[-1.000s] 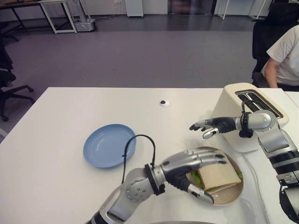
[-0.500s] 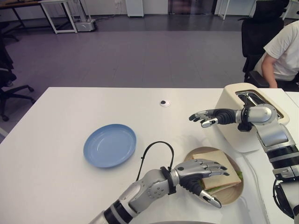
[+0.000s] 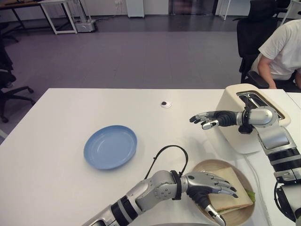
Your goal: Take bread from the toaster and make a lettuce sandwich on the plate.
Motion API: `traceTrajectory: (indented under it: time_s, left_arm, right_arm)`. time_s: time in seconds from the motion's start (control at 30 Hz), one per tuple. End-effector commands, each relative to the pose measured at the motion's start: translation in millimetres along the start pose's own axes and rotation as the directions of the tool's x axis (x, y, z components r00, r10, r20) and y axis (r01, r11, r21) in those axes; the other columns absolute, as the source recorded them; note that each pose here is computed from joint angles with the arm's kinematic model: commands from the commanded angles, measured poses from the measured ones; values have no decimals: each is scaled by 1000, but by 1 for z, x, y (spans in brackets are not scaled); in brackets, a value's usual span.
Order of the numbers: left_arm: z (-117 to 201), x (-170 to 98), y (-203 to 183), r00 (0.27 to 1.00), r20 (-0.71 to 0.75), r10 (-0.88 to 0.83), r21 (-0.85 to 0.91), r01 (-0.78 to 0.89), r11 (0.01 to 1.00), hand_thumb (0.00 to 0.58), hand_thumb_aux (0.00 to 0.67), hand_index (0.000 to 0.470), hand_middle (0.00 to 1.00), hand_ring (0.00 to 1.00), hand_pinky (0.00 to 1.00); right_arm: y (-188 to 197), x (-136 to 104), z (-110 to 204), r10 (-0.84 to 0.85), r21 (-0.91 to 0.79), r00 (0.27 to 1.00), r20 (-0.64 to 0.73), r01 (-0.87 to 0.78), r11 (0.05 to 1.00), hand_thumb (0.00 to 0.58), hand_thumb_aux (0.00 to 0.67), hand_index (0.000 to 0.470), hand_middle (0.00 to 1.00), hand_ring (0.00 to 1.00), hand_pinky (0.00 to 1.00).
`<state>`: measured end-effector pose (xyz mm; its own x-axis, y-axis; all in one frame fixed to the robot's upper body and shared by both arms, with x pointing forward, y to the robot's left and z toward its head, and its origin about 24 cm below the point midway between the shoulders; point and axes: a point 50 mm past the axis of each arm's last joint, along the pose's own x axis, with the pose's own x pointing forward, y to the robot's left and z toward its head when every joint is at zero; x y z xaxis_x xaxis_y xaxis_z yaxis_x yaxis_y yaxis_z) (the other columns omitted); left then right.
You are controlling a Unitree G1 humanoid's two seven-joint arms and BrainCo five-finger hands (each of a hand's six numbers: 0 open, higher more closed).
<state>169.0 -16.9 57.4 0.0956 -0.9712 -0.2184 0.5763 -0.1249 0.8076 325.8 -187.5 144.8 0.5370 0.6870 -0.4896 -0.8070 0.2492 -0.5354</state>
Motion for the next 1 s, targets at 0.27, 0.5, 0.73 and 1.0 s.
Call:
traceTrajectory:
  time_s: [0.27,0.5,0.73,1.0]
  left_arm:
    - [-59,-61,-36,871,-381,-310,40,351,936,0,0,0,0,0,0]
    - [-53,-94,-34,865,-413,-285,12,317,948,0,0,0,0,0,0]
    - [-44,-95,18,932,-336,135,162,-84,983,0,0,0,0,0,0]
    - [4,-108,83,743,8,669,-32,-668,743,0,0,0,0,0,0]
  right_arm:
    - [-10,-11,10,-97,12,994,46,96,995,0,0,0,0,0,0]
    - [-13,-13,11,-124,38,990,61,122,992,0,0,0,0,0,0]
    - [-15,-15,13,-138,83,987,85,132,988,0,0,0,0,0,0]
    - [-19,-19,36,-217,138,946,242,187,972,0,0,0,0,0,0]
